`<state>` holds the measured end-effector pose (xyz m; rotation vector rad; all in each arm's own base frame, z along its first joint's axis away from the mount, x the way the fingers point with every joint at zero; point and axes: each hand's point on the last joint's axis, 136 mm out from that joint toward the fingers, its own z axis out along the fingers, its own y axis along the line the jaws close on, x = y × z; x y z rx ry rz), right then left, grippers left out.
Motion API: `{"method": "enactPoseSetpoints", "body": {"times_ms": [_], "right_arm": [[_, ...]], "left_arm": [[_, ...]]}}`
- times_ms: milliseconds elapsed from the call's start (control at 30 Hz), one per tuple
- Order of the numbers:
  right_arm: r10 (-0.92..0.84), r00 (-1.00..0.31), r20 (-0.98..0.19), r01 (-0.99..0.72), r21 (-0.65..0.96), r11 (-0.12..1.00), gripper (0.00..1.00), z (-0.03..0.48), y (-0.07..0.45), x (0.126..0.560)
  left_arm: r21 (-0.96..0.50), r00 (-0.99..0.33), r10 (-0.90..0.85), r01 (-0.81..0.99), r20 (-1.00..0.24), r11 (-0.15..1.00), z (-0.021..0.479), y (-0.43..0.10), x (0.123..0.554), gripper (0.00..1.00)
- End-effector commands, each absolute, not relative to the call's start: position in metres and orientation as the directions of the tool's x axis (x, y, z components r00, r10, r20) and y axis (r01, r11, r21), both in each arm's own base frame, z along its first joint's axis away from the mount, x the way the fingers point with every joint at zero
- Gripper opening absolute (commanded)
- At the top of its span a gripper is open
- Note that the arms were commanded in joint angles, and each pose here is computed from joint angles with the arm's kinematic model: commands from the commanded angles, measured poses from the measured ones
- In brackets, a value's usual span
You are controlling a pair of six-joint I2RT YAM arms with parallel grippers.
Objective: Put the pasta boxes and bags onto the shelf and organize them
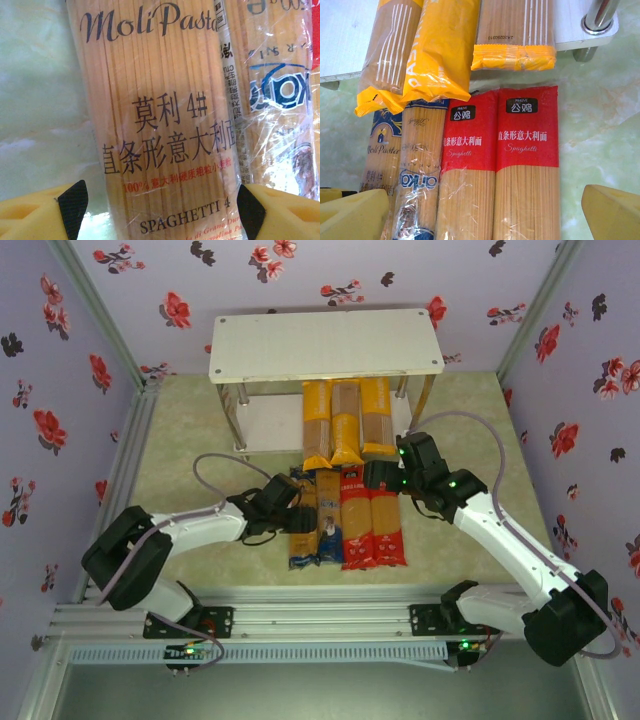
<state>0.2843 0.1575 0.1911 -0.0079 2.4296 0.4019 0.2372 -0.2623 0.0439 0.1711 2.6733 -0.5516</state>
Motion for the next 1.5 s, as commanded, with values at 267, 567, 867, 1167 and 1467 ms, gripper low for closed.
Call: {"method": "enactPoseSetpoints", "body": {"times_ms": [267, 567, 867, 1167, 1467], "right_arm": [[0.117, -0.764, -0.634, -0.107, 0.304, 0.947, 0.99, 0.198, 0.159, 0.289], [0.115, -0.767, -0.631, -0.104, 0.299, 0.949, 0.99, 0.195, 0.159, 0.290], [0.114, -0.765, -0.634, -0.108, 0.301, 0.948, 0.99, 0.196, 0.160, 0.291], [0.121, -0.765, -0.632, -0.105, 0.308, 0.946, 0.99, 0.196, 0.161, 0.291], [0.128, -0.763, -0.634, -0.101, 0.312, 0.945, 0.99, 0.198, 0.161, 0.291]], "left_arm": [[-0.376, -0.921, 0.044, 0.201, -0.388, 0.904, 0.033, -0.279, 0.241, 0.83], [-0.355, -0.936, 0.074, 0.202, -0.344, 0.913, 0.017, -0.281, 0.239, 0.83], [-0.260, -0.956, 0.058, 0.136, -0.286, 0.956, 0.003, -0.237, 0.231, 0.54], [-0.236, -0.959, 0.051, 0.120, -0.278, 0.964, 0.008, -0.216, 0.228, 0.00], [-0.282, -0.954, 0.018, 0.107, -0.300, 0.953, 0.025, -0.204, 0.224, 0.00]]}}
